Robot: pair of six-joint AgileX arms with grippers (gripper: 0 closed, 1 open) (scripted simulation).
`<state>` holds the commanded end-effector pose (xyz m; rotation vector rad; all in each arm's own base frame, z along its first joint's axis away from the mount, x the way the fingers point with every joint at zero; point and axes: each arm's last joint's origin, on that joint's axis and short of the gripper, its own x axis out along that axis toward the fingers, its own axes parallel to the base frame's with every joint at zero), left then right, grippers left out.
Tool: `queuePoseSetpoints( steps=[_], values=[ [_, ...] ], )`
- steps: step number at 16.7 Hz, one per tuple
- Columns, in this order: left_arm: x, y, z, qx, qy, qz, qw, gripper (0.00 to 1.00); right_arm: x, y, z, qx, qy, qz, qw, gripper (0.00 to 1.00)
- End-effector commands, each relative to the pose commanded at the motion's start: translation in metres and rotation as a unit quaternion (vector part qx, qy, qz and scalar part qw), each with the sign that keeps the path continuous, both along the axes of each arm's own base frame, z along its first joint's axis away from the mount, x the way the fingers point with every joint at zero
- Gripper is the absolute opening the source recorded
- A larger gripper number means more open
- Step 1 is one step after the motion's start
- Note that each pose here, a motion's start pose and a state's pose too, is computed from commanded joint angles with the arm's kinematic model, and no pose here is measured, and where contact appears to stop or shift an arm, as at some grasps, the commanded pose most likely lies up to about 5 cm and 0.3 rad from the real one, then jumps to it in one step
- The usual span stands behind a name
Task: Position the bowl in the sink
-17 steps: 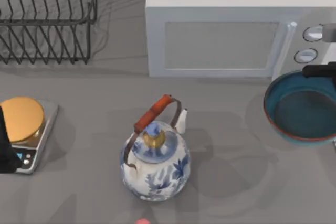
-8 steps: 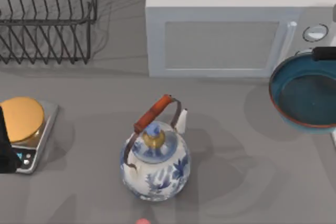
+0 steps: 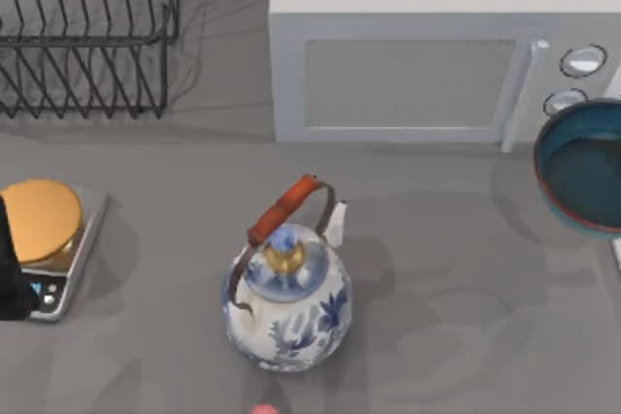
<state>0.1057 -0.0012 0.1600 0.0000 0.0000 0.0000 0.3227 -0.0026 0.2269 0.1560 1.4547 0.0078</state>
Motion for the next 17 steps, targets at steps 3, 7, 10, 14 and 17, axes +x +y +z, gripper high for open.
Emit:
queuePoseSetpoints(
  steps=[3, 7, 10, 14, 17],
  values=[
    [0.0, 0.0, 0.0, 0.0, 0.0, 0.0, 1.0, 1.0, 0.002, -0.039, -0.037, 0.022, -0.068, -0.03, 0.997, 0.0],
    [0.0, 0.0, 0.0, 0.0, 0.0, 0.0, 1.0, 1.0, -0.001, -0.082, -0.073, 0.028, -0.224, -0.053, 0.973, 0.0],
    [0.0, 0.0, 0.0, 0.0, 0.0, 0.0, 1.0, 1.0, -0.009, -0.106, -0.082, 0.01, -0.358, -0.055, 0.932, 0.0],
    [0.0, 0.0, 0.0, 0.0, 0.0, 0.0, 1.0, 1.0, -0.03, -0.127, -0.067, -0.027, -0.511, -0.043, 0.858, 0.0],
    [0.0, 0.0, 0.0, 0.0, 0.0, 0.0, 1.0, 1.0, -0.044, -0.132, -0.045, -0.054, -0.596, -0.027, 0.801, 0.0]
  ],
)
